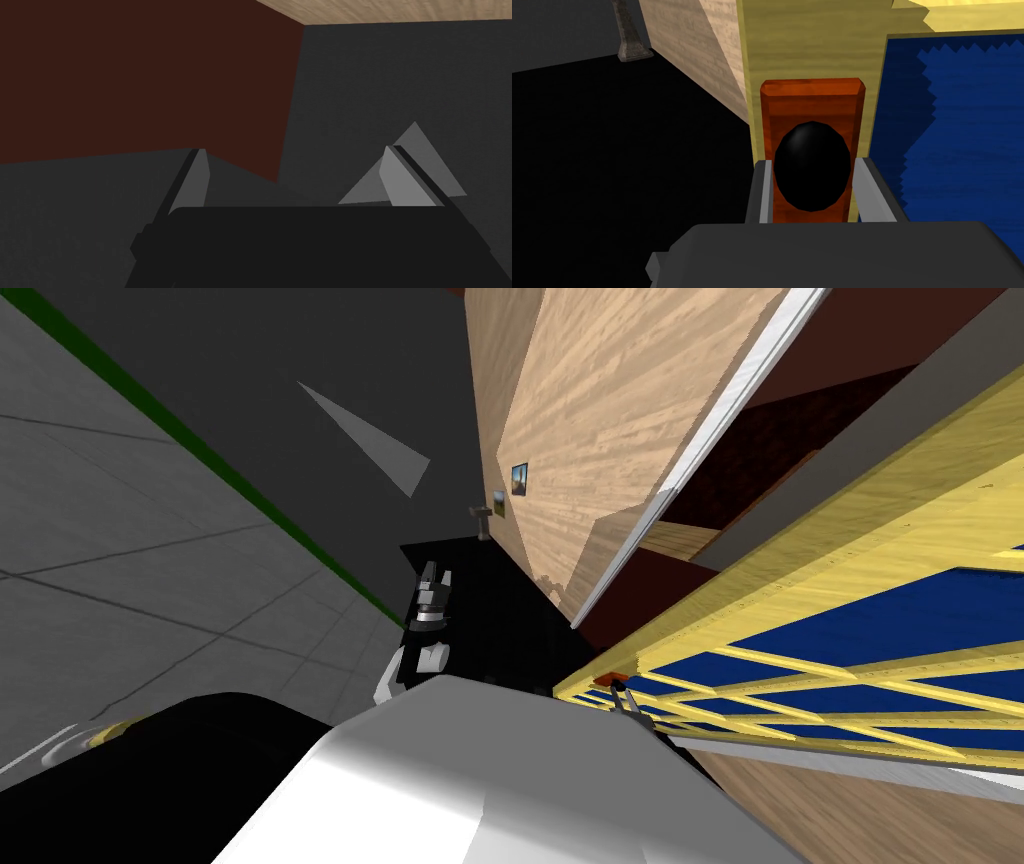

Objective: Pull the door open

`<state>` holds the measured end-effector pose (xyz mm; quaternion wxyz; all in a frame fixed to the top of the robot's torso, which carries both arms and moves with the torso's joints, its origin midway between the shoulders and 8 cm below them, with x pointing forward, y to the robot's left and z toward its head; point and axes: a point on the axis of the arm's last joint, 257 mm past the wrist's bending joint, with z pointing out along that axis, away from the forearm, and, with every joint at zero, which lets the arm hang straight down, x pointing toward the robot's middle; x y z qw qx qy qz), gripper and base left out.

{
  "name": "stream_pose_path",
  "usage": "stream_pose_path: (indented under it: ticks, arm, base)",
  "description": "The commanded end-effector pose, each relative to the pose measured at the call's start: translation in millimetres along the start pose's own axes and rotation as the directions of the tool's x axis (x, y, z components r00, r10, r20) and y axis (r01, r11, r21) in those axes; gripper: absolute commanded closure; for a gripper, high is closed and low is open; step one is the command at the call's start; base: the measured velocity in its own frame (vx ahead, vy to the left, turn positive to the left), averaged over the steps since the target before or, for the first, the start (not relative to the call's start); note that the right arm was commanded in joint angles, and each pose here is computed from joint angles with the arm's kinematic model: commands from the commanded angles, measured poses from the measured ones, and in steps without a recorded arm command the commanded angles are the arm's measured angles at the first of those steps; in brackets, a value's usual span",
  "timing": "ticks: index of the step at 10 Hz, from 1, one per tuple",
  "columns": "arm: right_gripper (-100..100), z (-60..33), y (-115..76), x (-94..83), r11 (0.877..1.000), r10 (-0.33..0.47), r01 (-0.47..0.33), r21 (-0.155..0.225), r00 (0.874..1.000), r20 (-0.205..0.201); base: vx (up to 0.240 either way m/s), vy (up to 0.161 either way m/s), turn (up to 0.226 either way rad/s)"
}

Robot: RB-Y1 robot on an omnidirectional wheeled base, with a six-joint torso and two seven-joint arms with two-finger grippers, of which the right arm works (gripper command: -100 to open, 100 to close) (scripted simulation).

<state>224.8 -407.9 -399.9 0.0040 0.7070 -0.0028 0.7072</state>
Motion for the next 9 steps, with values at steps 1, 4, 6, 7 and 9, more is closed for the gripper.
stream_pose_path:
  ticks: [1,4,6,7,9]
  arm:
    - [100,-0.4,-1.6,-1.0,1.000,0.003,-0.003,0.011,1.000,0.002]
    - [100,1.9,-1.4,-0.5,1.000,0.002,-0.002,0.028,1.000,0.001]
    - [100,3.3,-1.2,-0.2,0.999,0.002,-0.002,0.037,1.000,0.000]
    - [100,3.3,-2.0,-1.0,0.999,0.002,-0.002,0.035,1.000,0.002]
    - [100,3.6,-2.4,-1.8,0.999,0.003,-0.003,0.045,1.000,0.004]
  base:
    - [-0.210,-0.037,0.135]
    - [-0.205,-0.044,0.122]
    - [-0.187,-0.034,0.099]
    - [-0.072,-0.015,0.028]
    - [-0.162,-0.016,0.116]
